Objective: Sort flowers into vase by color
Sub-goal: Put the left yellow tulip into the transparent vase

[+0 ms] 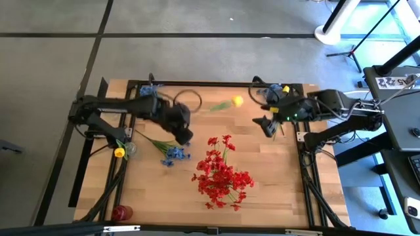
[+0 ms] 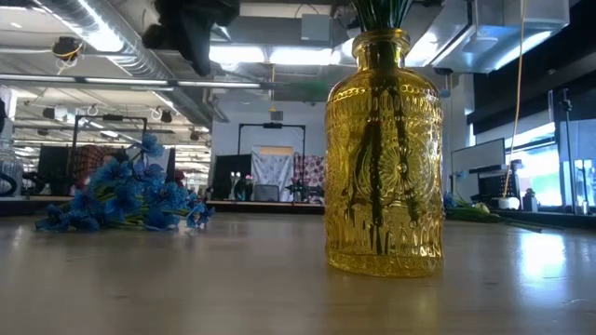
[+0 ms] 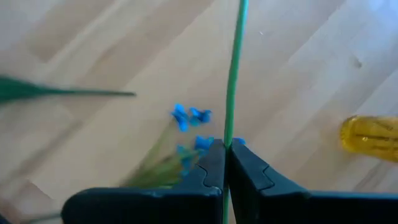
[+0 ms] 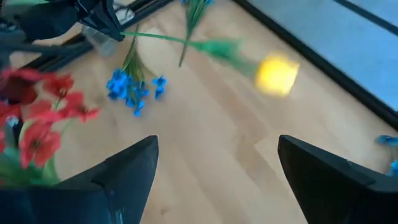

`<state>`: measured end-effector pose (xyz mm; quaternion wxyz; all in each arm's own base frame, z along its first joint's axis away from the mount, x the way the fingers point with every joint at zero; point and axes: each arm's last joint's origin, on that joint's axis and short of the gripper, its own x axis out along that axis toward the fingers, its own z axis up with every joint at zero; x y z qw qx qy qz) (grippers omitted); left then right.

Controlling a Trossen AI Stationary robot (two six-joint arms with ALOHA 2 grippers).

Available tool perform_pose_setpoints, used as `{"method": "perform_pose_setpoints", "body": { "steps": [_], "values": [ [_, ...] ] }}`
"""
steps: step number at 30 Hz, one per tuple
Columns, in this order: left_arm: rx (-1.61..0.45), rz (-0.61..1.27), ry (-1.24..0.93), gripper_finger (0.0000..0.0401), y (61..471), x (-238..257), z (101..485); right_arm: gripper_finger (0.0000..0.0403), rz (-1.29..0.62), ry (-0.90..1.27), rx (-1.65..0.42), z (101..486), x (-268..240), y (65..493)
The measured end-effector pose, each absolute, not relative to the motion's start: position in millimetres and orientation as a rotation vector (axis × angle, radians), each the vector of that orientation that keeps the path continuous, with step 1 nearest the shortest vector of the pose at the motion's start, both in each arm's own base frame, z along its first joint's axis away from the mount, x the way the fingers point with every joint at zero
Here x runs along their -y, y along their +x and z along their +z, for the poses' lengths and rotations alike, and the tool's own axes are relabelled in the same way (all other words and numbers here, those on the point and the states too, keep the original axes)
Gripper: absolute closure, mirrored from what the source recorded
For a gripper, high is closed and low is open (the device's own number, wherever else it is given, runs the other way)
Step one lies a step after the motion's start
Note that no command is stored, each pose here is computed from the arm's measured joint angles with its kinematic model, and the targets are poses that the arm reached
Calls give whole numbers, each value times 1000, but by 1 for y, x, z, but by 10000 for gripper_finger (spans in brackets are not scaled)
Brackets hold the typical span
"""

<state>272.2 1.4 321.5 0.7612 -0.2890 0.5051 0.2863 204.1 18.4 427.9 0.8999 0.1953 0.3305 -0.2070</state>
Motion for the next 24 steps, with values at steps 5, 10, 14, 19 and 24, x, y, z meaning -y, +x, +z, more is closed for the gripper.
{"method": "perform_pose_setpoints", "body": {
  "steps": [5, 10, 14, 19, 24],
  "values": [
    [-1057, 718, -720, 398, 294, 31, 282, 72, -354, 441, -688, 422, -40, 205],
    [-1063, 816, -793, 394, 317, 20, 225, 72, -256, 490, -677, 424, -64, 202],
    [-1112, 905, -799, 369, 323, -8, 190, 72, -231, 520, -677, 424, -75, 199],
    [-1221, 908, -828, 326, 319, -40, 170, 72, -239, 537, -669, 424, -77, 198],
    [-1212, 863, -813, 291, 315, -66, 175, 72, -242, 537, -668, 424, -77, 198]
  ]
}}
